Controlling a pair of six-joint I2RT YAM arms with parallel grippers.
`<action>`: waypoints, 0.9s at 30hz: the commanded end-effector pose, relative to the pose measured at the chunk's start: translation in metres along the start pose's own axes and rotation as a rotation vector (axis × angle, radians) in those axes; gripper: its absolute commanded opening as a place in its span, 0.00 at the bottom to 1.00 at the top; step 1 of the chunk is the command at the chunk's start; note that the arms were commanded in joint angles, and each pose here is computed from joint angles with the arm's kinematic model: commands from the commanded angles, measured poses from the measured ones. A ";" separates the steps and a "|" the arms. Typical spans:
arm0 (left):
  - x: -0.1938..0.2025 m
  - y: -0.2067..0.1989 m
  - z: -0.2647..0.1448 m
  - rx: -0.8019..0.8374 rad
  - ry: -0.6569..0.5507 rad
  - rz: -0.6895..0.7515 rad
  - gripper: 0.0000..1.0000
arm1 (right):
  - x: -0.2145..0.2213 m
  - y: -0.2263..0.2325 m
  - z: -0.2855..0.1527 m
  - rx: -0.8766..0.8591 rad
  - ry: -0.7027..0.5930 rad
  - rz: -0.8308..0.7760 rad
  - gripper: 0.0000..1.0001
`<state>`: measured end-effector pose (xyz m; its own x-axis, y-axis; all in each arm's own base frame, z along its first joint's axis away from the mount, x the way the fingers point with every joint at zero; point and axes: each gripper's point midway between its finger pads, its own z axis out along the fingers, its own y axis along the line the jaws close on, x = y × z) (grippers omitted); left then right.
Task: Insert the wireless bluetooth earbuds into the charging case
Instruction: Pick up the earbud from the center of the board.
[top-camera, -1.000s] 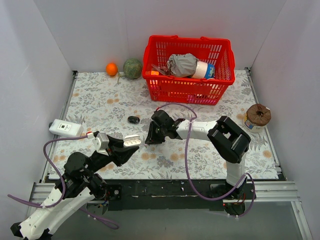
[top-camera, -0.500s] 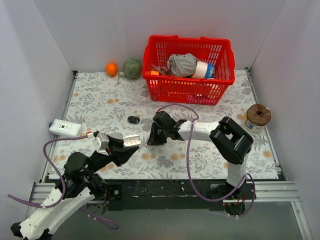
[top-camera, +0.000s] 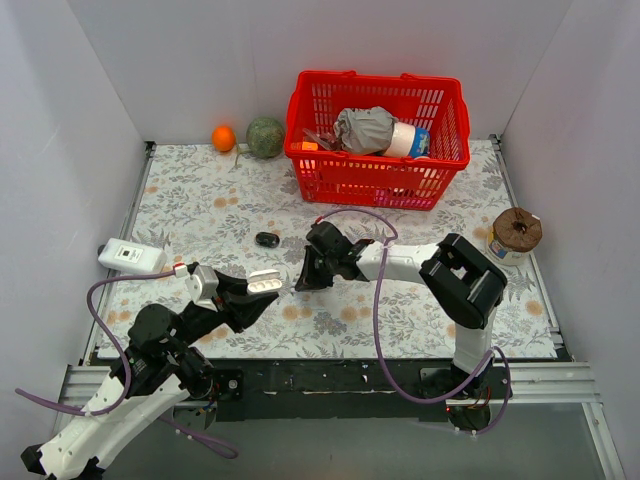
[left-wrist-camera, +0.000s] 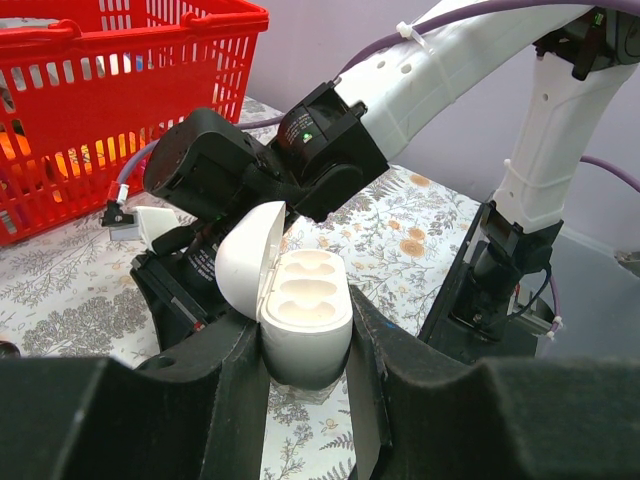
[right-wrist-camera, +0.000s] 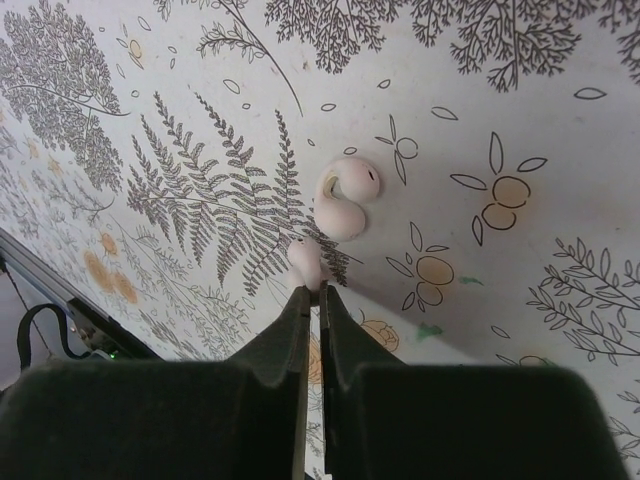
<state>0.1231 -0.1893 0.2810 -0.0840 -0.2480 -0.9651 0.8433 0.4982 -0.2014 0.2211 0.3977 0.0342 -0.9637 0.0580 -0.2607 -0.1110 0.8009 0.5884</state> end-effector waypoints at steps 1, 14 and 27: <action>-0.008 0.000 0.000 -0.002 -0.011 0.009 0.00 | 0.003 -0.006 -0.004 0.016 -0.004 -0.002 0.01; -0.009 0.001 0.000 -0.015 -0.018 0.002 0.00 | -0.038 0.030 -0.085 -0.043 -0.158 -0.542 0.01; 0.005 -0.013 0.026 0.116 0.055 0.032 0.00 | -0.025 0.026 -0.230 0.075 -0.214 -1.189 0.01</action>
<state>0.1318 -0.2081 0.2682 -0.1340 -0.1898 -0.9726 0.8558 0.4728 -0.2102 0.2042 0.3162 0.2052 -0.4278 -0.4835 -0.7637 -0.8194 0.5641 0.1019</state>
